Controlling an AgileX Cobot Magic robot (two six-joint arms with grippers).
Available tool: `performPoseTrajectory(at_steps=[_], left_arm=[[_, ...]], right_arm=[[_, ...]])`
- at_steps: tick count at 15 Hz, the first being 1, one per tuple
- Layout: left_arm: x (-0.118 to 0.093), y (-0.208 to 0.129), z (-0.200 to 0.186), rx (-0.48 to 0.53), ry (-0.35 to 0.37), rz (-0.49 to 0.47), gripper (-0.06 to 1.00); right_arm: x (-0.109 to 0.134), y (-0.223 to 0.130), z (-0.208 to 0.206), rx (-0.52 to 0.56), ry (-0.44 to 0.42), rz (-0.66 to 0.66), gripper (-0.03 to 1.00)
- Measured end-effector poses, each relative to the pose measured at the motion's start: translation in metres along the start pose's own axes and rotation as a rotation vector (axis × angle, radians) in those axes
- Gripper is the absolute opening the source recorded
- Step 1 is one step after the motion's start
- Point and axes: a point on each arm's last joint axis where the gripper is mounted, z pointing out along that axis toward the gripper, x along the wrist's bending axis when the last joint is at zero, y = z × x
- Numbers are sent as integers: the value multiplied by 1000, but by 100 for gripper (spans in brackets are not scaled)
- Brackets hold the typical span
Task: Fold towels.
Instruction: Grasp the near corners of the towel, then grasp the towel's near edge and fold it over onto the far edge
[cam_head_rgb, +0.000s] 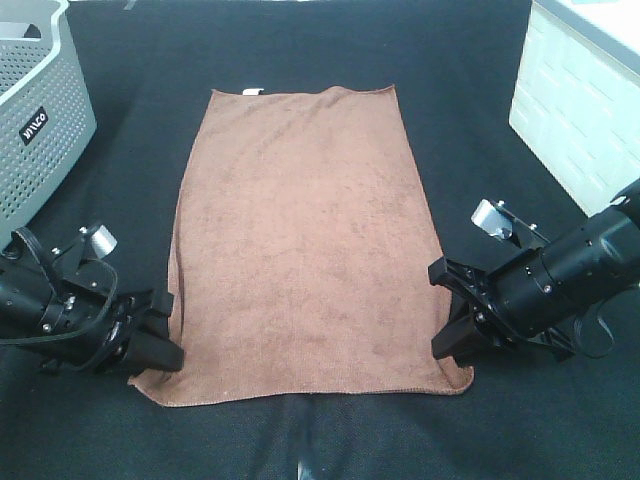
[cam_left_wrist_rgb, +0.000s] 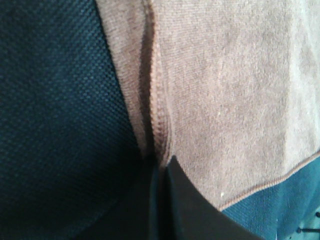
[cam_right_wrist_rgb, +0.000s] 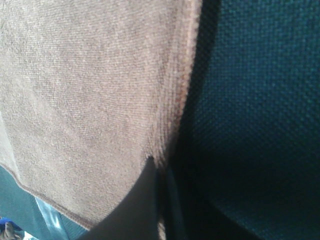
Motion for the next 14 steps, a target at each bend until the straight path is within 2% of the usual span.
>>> performPoseTrajectory(at_steps=[7,11,12,14], left_arm=[[-14,-29,-40,43,35,64,0],[-19,-68,-67,77,37,54,0],[-19,-68,-67,77,37,54,0],[-17,-91,-75,80,34,16,0]], right_arm=[[16,-18,-42,59,-51,-55,0],[12,-65,-56,103,-48,-31,0],[12,-65,-56,103,-48,-31,0],[6,-90,-58,122,-49,-15,0]])
